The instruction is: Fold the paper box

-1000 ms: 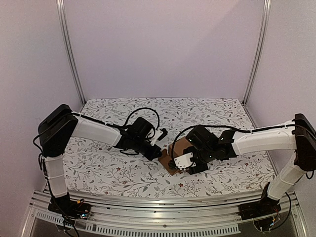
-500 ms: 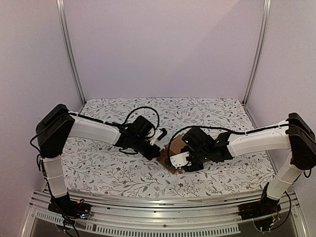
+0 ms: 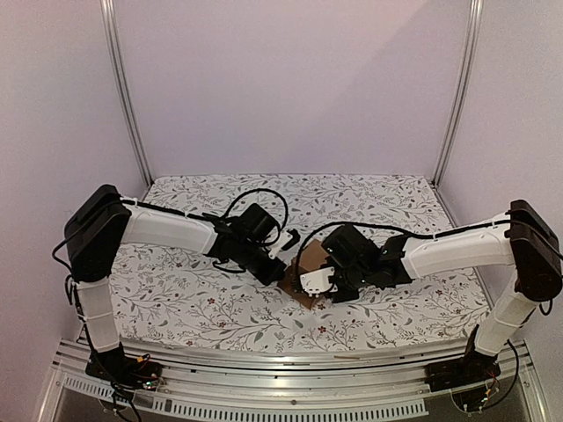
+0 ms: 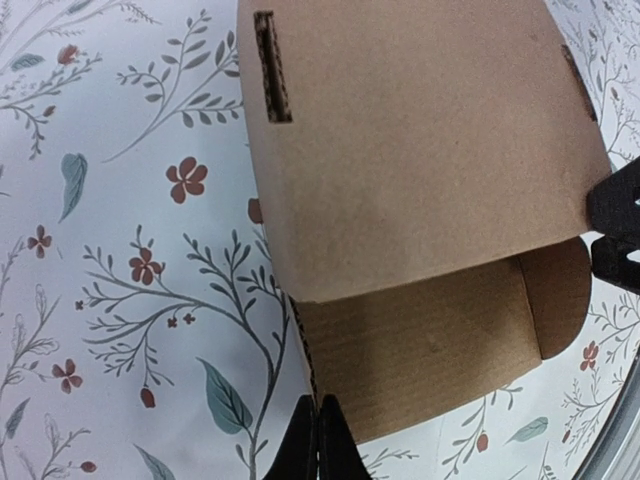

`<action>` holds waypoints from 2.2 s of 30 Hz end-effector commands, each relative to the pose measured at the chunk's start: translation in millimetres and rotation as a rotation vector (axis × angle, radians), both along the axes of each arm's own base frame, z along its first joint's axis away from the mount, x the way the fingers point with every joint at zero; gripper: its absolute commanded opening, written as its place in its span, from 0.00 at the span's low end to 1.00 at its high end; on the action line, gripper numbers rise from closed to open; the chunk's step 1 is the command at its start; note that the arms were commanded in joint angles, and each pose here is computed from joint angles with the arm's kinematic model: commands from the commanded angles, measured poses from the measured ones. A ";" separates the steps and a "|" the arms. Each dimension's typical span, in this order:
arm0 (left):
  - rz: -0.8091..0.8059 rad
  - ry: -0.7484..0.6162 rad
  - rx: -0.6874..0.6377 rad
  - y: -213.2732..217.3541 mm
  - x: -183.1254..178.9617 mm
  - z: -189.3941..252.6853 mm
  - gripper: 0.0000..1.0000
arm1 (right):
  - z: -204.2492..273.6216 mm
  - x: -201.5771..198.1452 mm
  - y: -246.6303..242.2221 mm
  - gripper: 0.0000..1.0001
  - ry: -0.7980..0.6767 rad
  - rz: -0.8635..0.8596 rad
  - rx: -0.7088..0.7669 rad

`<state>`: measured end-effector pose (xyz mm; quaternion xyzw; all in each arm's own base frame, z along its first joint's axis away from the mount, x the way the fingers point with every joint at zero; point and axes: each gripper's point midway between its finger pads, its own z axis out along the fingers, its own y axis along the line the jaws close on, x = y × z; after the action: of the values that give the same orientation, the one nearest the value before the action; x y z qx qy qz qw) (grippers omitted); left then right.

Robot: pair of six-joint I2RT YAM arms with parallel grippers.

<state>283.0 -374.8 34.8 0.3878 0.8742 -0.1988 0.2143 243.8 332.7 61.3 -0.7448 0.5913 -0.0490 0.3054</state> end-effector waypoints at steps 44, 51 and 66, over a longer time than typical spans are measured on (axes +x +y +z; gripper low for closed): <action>-0.004 -0.086 -0.063 -16.6 -1.0 7.0 0.00 | -55.7 -25.2 -20.0 0.35 0.183 -0.001 -0.163; -0.003 -0.041 -0.034 -25.2 3.6 17.8 0.00 | -58.6 -30.2 -21.6 0.35 0.199 0.023 -0.172; 0.002 0.047 0.039 -21.6 8.2 15.5 0.00 | -61.3 -33.3 -22.4 0.35 0.214 0.032 -0.183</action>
<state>298.9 -376.2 36.2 0.3784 0.8987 -0.1388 0.1729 251.6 342.1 58.9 -0.7440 0.5959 -0.0504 0.2979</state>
